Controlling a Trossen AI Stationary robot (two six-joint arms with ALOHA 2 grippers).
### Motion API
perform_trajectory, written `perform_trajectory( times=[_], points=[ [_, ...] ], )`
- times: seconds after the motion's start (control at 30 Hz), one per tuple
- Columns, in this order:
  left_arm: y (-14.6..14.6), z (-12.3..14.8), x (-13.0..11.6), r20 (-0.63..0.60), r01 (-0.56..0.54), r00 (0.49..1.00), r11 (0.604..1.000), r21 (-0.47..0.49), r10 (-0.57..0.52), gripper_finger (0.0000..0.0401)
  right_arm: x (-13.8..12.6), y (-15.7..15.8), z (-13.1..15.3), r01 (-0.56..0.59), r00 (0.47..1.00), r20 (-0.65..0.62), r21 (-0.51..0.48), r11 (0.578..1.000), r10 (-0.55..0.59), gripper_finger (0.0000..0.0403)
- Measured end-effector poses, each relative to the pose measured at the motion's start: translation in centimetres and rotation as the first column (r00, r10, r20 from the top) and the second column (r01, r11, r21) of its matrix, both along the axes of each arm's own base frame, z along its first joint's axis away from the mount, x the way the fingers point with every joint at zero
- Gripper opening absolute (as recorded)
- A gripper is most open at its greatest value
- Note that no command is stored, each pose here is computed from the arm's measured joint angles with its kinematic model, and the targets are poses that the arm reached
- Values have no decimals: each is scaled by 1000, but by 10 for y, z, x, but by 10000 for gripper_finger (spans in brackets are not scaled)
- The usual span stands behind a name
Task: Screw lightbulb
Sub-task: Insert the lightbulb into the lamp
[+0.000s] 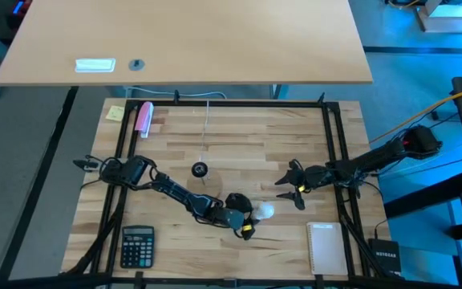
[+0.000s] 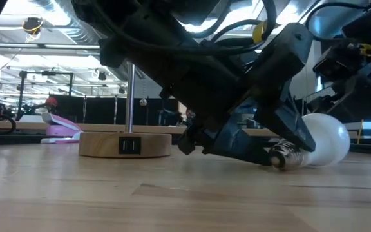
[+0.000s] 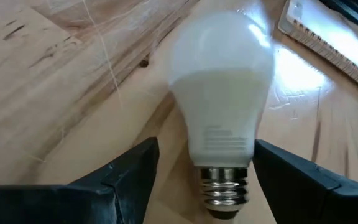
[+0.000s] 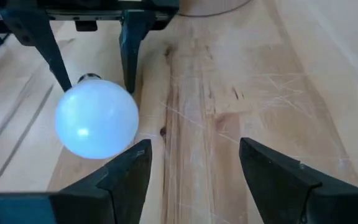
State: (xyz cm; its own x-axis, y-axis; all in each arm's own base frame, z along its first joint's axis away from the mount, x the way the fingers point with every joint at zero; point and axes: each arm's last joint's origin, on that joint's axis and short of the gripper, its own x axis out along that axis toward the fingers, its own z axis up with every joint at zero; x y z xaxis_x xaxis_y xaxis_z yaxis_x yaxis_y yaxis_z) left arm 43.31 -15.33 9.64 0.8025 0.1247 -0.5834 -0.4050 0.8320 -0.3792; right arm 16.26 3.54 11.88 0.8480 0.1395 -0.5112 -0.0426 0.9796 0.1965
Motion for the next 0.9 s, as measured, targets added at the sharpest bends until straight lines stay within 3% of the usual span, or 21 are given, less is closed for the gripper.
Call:
perform_trajectory(
  times=[0.23, 0.43, 0.6, 0.8, 0.9],
  points=[
    [1, -1, -2, -37, 41, 999, 998, 57, -39, 191, 3, 5, 3, -127, 992, 39, 82, 989, 124, 246],
    [1, -3, -3, -72, 131, 990, 976, 175, -120, 137, 3, 5, 3, -137, 990, 37, 87, 987, 134, 246],
    [-1, -3, -4, -81, 151, 987, 964, 221, -136, 90, 3, 6, 5, -151, 988, 50, 88, 985, 147, 246],
    [-7, 8, -8, -79, 167, 985, 950, 263, -151, 90, -2, 6, 19, -201, 975, 127, 144, 969, 183, 246],
    [-13, 30, -13, -44, 151, 989, 941, 304, -145, 90, -5, 6, 31, -215, 970, 157, 178, 960, 188, 246]
  ],
)
